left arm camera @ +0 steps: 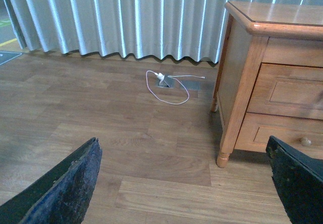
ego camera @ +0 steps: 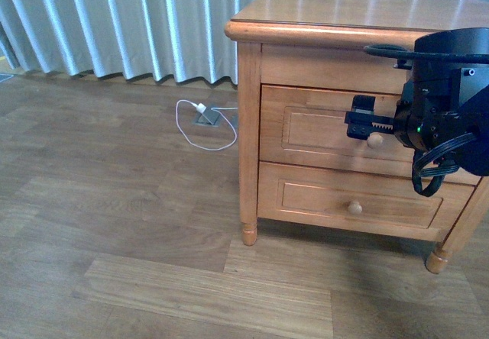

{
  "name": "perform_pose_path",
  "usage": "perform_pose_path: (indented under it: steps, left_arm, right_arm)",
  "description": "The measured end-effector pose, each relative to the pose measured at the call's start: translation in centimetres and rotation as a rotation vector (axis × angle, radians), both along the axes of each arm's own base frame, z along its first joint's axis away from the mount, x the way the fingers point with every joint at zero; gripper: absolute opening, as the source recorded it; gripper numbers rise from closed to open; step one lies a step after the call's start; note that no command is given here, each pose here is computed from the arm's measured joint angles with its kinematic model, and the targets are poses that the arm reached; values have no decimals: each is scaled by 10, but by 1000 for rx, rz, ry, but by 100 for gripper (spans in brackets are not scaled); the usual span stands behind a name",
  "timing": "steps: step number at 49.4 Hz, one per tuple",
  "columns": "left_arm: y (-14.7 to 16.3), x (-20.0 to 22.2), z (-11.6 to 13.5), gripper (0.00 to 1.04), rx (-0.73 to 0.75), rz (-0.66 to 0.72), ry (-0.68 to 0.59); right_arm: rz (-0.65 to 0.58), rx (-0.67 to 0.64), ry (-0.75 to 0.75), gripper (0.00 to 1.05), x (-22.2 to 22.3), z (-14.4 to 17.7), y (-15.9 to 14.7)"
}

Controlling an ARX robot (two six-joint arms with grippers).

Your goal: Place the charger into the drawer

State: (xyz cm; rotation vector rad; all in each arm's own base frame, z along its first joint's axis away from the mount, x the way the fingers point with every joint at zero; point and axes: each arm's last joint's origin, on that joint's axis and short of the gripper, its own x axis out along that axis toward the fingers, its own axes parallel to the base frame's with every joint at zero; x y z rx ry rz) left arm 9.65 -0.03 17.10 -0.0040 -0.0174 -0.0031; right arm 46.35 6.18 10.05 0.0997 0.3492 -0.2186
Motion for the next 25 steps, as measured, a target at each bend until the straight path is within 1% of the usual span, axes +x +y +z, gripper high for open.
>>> perform_pose_path:
  steps: [7,12,20,21,25]
  left_arm:
    - [0,0,0,99,0,0,0]
    - [0,0,0,99,0,0,0]
    - [0,0,0,99,0,0,0]
    - [0,0,0,99,0,0,0]
    - [0,0,0,99,0,0,0]
  right_arm:
    - [7,5,-3,96,-2,-1,0]
    - [25,21,-17,96,-9,4,-6]
    - [81,83,2,96,-32,26,-16]
    - [93,106,10,96,-39,32,-18]
    - [112,122,36,96,-56,42,-22]
